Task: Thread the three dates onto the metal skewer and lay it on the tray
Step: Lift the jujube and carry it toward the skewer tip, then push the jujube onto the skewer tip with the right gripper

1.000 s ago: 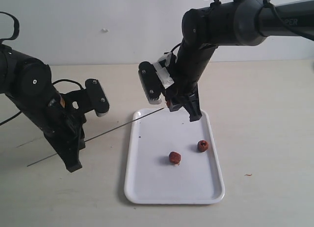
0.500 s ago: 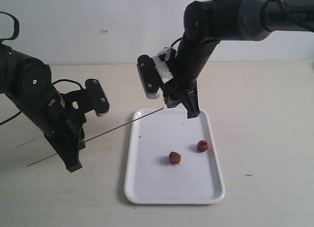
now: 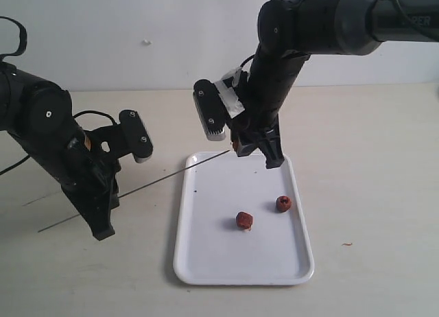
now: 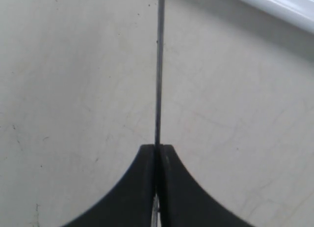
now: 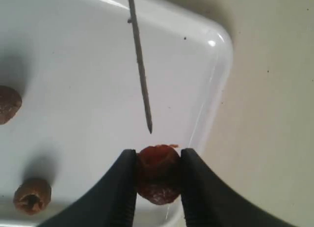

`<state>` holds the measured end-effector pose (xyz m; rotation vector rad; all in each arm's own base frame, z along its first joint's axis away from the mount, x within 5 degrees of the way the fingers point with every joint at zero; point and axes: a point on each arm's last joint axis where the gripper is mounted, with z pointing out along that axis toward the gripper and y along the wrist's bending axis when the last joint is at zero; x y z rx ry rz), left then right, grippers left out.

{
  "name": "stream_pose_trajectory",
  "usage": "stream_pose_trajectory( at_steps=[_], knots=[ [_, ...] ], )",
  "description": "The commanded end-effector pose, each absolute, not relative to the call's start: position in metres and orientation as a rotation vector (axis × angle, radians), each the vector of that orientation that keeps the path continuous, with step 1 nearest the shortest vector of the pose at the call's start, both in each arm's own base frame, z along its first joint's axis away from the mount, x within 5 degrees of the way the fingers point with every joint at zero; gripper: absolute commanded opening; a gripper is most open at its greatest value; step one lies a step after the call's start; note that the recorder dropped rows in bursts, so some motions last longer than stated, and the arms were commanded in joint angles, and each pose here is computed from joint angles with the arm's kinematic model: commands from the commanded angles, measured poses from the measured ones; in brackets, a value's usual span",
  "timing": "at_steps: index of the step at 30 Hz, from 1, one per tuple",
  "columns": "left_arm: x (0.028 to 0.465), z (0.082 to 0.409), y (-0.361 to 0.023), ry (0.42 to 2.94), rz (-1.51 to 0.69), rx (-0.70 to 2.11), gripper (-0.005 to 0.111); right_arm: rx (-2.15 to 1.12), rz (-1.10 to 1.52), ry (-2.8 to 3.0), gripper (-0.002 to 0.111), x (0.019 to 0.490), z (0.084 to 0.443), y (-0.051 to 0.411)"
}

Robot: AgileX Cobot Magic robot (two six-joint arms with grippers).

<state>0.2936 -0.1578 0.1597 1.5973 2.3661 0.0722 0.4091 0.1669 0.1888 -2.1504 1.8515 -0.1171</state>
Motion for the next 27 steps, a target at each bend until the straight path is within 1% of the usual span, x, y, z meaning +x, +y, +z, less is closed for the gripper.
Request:
stream_pose_trajectory(
  at_steps=[1,7,15,27],
  knots=[
    [0.293,0.160,-0.159,2.358,0.064,1.584,0.000,-2.170,-0.123,1.811,0.030,0.404,0.194,0.180],
    [0.293,0.160,-0.159,2.361,0.064,1.586,0.000,-2.183,-0.169,1.741,0.030,0.401,0.195,0.194],
    [0.293,0.160,-0.159,2.364,0.063,1.583,0.000,-2.151,-0.163,1.787,0.030,0.400,0.195,0.196],
    [0.294,0.161,-0.161,2.365,0.034,1.534,0.000,-2.171,-0.167,1.739,0.030,0.390,0.192,0.221]
  ],
)
